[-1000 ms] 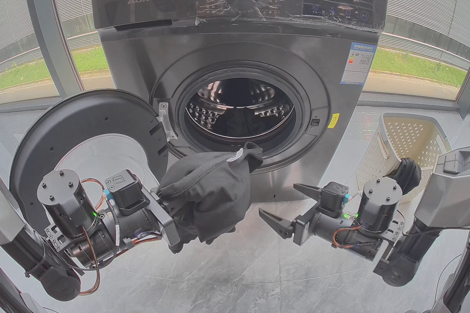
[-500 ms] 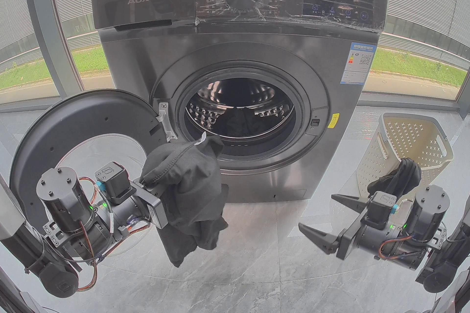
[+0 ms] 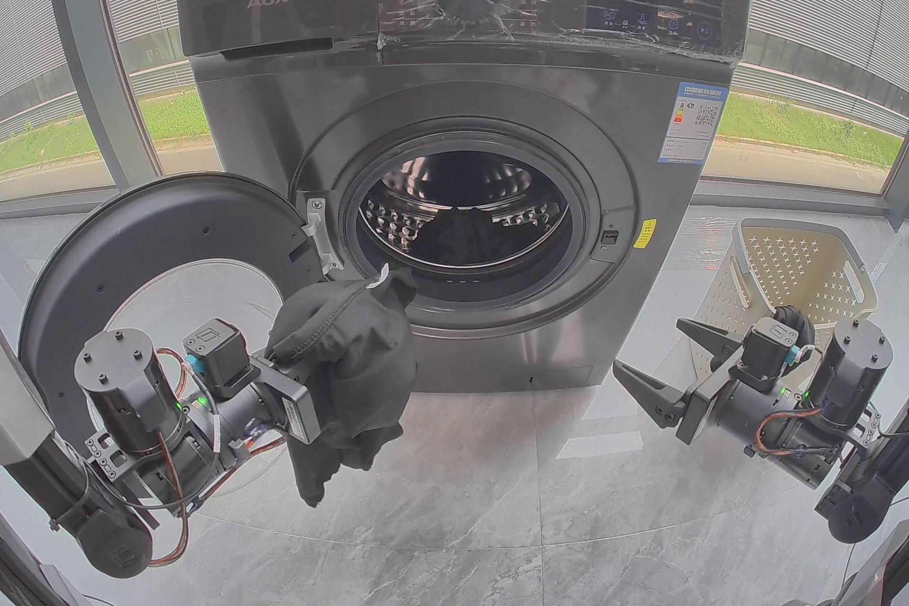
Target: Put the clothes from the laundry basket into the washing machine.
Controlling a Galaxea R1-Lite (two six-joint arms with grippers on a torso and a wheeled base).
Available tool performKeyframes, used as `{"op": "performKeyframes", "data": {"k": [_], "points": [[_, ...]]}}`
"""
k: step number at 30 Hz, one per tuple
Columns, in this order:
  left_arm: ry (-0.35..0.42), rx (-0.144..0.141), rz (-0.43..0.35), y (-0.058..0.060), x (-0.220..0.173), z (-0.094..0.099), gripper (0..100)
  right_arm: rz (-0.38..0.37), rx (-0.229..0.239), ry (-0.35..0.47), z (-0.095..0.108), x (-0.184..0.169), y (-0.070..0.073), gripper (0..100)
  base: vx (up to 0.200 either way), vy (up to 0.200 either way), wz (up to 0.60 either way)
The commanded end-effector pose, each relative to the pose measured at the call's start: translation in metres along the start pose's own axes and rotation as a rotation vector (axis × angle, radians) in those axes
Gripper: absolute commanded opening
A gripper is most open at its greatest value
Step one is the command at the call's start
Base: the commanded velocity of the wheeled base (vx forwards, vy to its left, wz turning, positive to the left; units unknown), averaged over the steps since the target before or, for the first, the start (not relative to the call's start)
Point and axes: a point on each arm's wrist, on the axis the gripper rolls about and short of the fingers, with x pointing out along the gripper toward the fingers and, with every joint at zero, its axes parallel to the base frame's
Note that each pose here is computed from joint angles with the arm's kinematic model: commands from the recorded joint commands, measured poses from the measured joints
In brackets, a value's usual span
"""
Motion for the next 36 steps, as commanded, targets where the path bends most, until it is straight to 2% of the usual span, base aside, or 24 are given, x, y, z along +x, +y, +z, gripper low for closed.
{"op": "performKeyframes", "data": {"k": [1, 8, 14, 23, 29, 36], "points": [[0.017, 0.001, 0.001, 0.000, 0.001, -0.004, 0, 0.000, 0.001, 0.005, -0.001, -0.001, 0.000, 100, 0.000, 0.000, 0.00], [0.046, 0.001, 0.003, 0.001, 0.002, -0.010, 0, 0.000, 0.003, 0.005, -0.001, -0.001, 0.000, 100, 0.000, 0.000, 0.00], [0.060, 0.004, 0.002, 0.000, 0.004, -0.014, 0, 0.000, 0.002, 0.003, -0.001, -0.001, 0.000, 100, 0.200, 0.000, 0.00], [0.078, 0.005, 0.000, -0.001, 0.005, -0.018, 0, 0.003, 0.004, 0.008, -0.001, -0.001, 0.001, 100, 0.000, 0.000, 0.00], [0.091, 0.007, 0.000, -0.001, 0.006, -0.021, 0, 0.008, 0.004, 0.014, -0.002, -0.001, 0.002, 100, 0.200, 0.000, 0.00], [0.098, 0.009, -0.004, -0.002, 0.007, -0.023, 0, 0.010, 0.006, 0.020, -0.004, 0.000, 0.003, 100, 0.000, 0.000, 0.00]]}}
